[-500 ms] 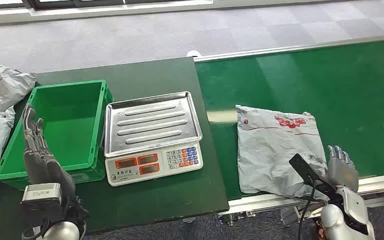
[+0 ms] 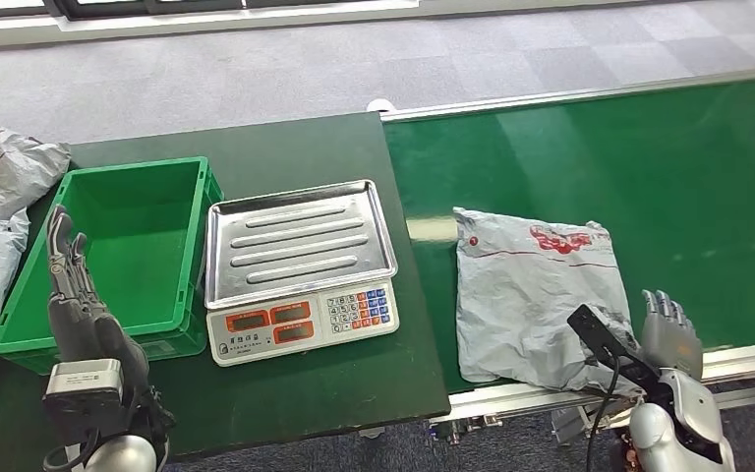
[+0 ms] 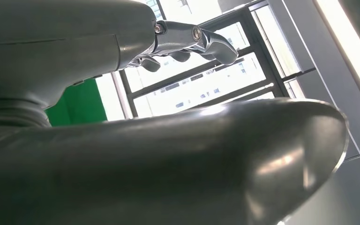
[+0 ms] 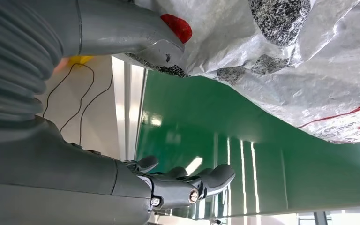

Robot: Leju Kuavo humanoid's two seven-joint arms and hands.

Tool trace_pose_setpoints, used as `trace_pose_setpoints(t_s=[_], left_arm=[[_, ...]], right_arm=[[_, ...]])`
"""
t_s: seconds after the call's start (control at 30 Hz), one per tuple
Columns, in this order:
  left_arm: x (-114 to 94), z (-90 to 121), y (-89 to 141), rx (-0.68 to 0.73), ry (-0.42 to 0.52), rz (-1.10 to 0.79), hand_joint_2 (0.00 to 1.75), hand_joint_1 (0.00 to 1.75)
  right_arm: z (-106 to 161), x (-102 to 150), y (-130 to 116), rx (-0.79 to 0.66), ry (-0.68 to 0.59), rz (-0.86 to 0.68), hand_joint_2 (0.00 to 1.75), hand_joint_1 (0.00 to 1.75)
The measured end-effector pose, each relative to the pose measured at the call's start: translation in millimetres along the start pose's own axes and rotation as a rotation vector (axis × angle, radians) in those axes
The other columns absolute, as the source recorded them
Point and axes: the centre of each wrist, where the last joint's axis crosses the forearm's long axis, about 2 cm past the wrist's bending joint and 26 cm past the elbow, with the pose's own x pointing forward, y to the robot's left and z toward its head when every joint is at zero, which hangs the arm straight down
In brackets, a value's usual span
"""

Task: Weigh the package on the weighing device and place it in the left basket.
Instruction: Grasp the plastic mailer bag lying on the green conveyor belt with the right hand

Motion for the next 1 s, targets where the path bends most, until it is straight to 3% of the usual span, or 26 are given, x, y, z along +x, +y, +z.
trace_pose_setpoints(t_s=[0.03,0.2,0.4,0.93,1.0], left_arm=[[-0.1,0.0,0.0,0.000,0.002,0.000,0.00,0.00],[-2.7,0.2,-0.4,-0.003,0.018,0.001,0.00,0.00],[-4.8,-3.0,-3.0,-0.007,0.040,0.006,0.00,0.00],[-5.1,-2.2,-4.0,-0.008,0.046,0.005,0.00,0.00],[-4.7,-2.1,-4.6,-0.008,0.047,0.007,0.00,0.00]], right_arm=[[1.4,0.7,2.5,0.015,-0.006,-0.027,0.00,0.00],[24.4,13.1,37.1,0.195,-0.038,-0.214,0.00,0.00],[44.3,37.4,77.1,0.343,-0.041,-0.273,0.00,0.00],[43.3,66.3,103.0,0.406,-0.128,-0.502,0.00,0.00],[43.2,70.0,106.0,0.408,-0.133,-0.510,0.87,0.00]])
